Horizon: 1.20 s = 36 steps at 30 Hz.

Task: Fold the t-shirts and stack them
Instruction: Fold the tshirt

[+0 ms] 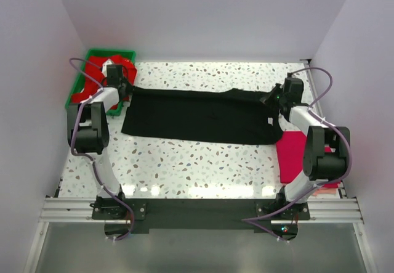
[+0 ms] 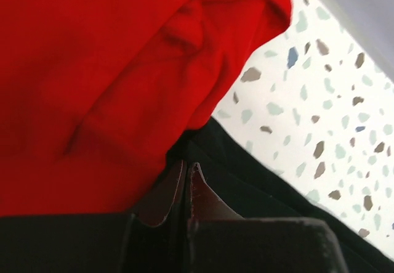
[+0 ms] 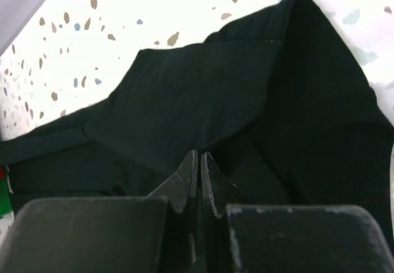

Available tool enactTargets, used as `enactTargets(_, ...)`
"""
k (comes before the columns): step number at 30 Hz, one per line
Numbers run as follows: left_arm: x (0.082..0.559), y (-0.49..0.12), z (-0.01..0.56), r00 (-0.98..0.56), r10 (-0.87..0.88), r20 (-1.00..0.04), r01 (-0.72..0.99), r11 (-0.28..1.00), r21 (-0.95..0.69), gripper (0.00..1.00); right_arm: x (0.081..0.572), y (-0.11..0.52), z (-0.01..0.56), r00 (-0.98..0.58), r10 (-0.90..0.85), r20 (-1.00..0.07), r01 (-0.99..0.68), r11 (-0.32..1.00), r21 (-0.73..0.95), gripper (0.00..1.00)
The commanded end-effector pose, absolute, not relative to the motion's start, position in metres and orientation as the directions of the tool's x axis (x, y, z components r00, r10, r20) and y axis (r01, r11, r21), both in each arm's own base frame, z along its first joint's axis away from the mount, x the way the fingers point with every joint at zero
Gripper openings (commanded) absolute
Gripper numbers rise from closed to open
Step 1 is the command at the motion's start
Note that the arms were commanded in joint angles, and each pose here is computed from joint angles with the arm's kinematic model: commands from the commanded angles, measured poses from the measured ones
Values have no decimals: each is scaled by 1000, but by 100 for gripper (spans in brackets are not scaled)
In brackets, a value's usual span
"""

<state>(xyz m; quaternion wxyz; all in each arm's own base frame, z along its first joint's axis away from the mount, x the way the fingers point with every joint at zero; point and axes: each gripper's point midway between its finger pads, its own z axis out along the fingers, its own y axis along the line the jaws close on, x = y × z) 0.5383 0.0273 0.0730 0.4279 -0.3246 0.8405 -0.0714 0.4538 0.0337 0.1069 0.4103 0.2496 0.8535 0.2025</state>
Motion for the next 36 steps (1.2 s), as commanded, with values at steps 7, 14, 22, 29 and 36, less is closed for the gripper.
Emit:
enactTargets(7,505,44,89,-375,-627,-683,-548,744,-382,0,434,32,119,-498,608,-618,246,783,572,0)
enactTargets(14,492,45,97,-370,-624,-688,-553,743,-377,0,423,30,120,-498,609,-617,261,784,563,0)
enactTargets(22,475,42,85,-392,-632,-669,-562,740,-370,0,408,32,103,-519,617,-591,284,777,562,0)
enactTargets(29,459,31,73,-416,-663,-622,-559,726,-400,26,397,38,90,-551,626,-552,291,764,576,19)
enactTargets(36,462,22,118,-359,-653,-667,-472,744,-474,46,407,43,126,-541,565,-622,206,807,554,55)
